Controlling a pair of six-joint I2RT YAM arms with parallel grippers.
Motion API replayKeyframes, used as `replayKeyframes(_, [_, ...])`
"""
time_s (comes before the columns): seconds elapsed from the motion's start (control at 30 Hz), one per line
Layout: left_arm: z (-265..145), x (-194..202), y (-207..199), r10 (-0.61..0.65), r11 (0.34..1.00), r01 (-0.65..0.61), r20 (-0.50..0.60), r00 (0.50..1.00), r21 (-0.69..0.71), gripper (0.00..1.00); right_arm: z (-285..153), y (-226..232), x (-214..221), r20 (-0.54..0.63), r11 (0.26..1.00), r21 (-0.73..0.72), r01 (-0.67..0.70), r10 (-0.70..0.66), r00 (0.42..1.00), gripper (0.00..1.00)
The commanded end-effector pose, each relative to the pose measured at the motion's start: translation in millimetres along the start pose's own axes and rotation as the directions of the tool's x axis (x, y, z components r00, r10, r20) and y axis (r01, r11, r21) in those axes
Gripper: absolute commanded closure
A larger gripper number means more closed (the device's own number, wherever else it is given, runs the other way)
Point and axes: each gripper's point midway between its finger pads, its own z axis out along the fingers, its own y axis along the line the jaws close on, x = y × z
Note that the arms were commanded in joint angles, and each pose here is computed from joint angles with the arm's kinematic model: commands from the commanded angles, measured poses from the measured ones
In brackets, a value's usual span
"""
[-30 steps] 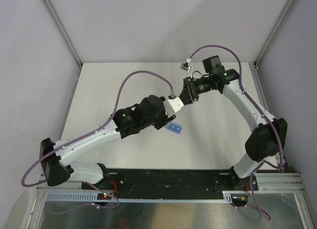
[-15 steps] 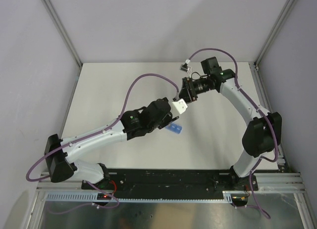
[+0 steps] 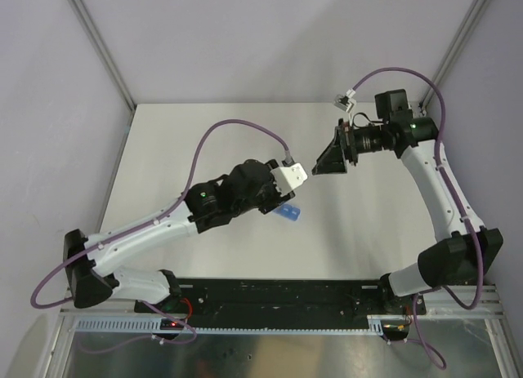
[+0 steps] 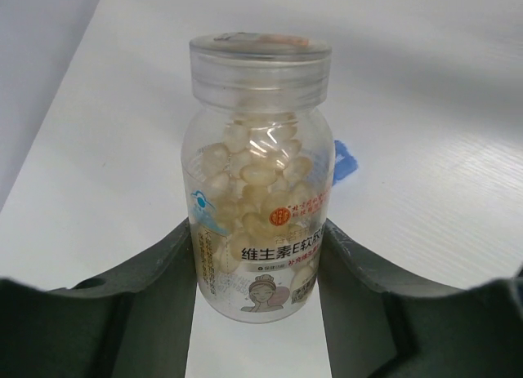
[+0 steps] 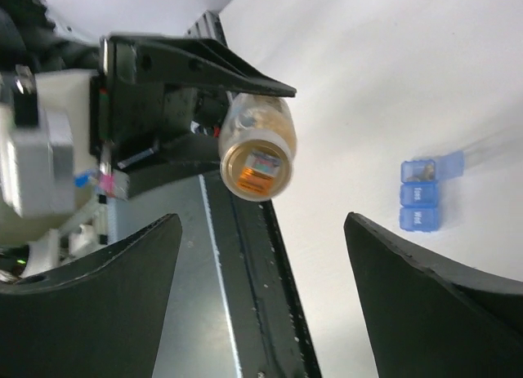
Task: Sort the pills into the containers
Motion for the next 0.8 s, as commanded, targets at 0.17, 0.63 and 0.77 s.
replayKeyframes(0.17, [-64.1, -54.7, -30.0, -0.114, 0.917, 0.010, 0.236, 0.965, 0.399, 1.00, -20.4, 44.5, 11.5, -0.018, 0.916, 0.083, 0.393, -0.393, 0.919, 0.12])
replayKeyframes(0.63, [-88.7, -57.6, -52.1, -0.208, 0.786, 0.050, 0.188, 0.960, 0.616, 1.00, 6.6, 92.4, 16.3, -0.075, 0.804, 0.002, 0.595, -0.593, 0.802, 0.12])
replayKeyframes(0.77, [-87.6, -55.5, -55.5, -0.207, 0.775, 0.050, 0.177, 0.962, 0.631, 1.00, 13.8, 92.5, 13.9, -0.088, 0.800, -0.016, 0.599, -0.598, 0.796, 0.14])
